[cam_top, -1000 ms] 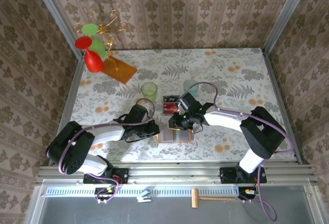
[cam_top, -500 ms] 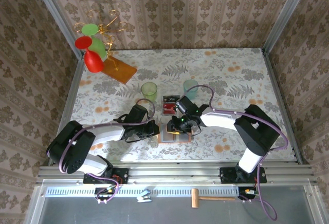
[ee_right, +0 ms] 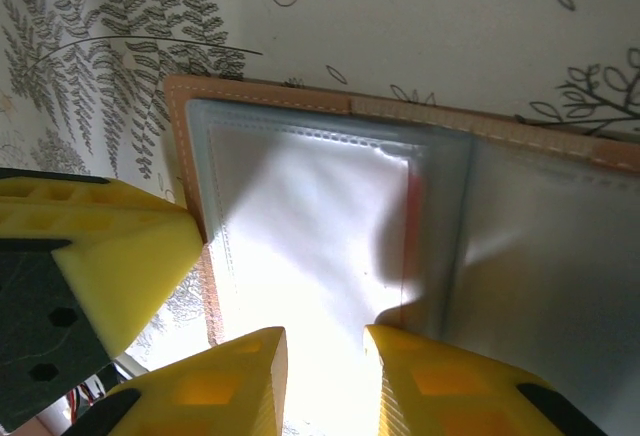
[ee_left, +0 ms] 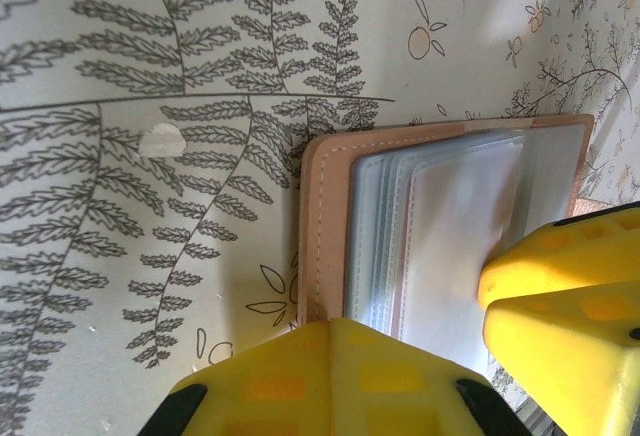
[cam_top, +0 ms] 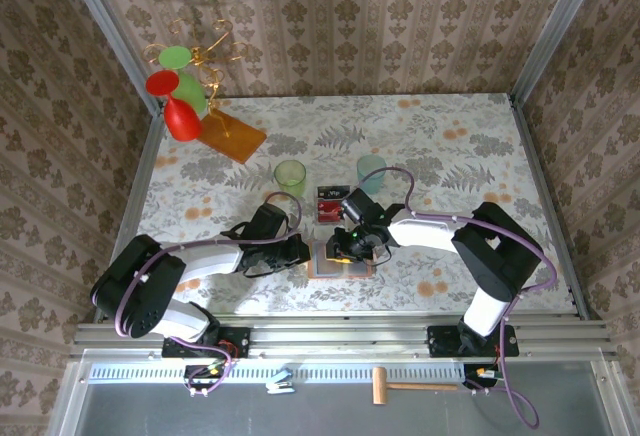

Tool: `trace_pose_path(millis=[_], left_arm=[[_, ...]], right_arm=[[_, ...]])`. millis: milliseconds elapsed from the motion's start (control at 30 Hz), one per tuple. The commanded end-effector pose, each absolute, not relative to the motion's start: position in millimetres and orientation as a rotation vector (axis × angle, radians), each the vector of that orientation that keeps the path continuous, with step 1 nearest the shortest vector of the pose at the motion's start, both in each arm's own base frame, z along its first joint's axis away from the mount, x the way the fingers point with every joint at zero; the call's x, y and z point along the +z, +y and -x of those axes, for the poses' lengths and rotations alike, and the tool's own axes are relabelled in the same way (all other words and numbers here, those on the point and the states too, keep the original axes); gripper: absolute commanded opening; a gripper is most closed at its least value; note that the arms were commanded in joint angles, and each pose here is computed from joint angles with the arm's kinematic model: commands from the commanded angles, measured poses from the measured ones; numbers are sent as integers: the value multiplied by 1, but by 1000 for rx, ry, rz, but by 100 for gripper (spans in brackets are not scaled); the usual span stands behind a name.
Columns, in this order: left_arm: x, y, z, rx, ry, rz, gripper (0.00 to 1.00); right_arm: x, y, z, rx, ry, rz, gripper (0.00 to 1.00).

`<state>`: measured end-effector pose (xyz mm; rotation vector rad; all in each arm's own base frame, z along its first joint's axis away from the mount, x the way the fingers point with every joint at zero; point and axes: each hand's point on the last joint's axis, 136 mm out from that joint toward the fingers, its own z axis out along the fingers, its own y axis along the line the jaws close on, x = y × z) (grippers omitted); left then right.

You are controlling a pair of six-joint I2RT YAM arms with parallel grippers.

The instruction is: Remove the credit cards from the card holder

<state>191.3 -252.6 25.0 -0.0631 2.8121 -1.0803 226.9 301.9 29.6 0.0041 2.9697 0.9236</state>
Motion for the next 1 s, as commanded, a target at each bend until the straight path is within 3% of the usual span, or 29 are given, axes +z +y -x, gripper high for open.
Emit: trace_pose_path(millis=[0, 633, 967], left_arm=[[11, -246, -181, -1031, 2866, 37, 7], [16, -248, -183, -1035, 2863, 34, 8], [59, -258, -196, -1081, 2775, 14, 19]], right_arm=[[31, 292, -225, 830, 2983, -14, 27], [27, 286, -227, 889, 2950, -64, 26], [25, 286, -226, 1018, 2915, -104, 23]])
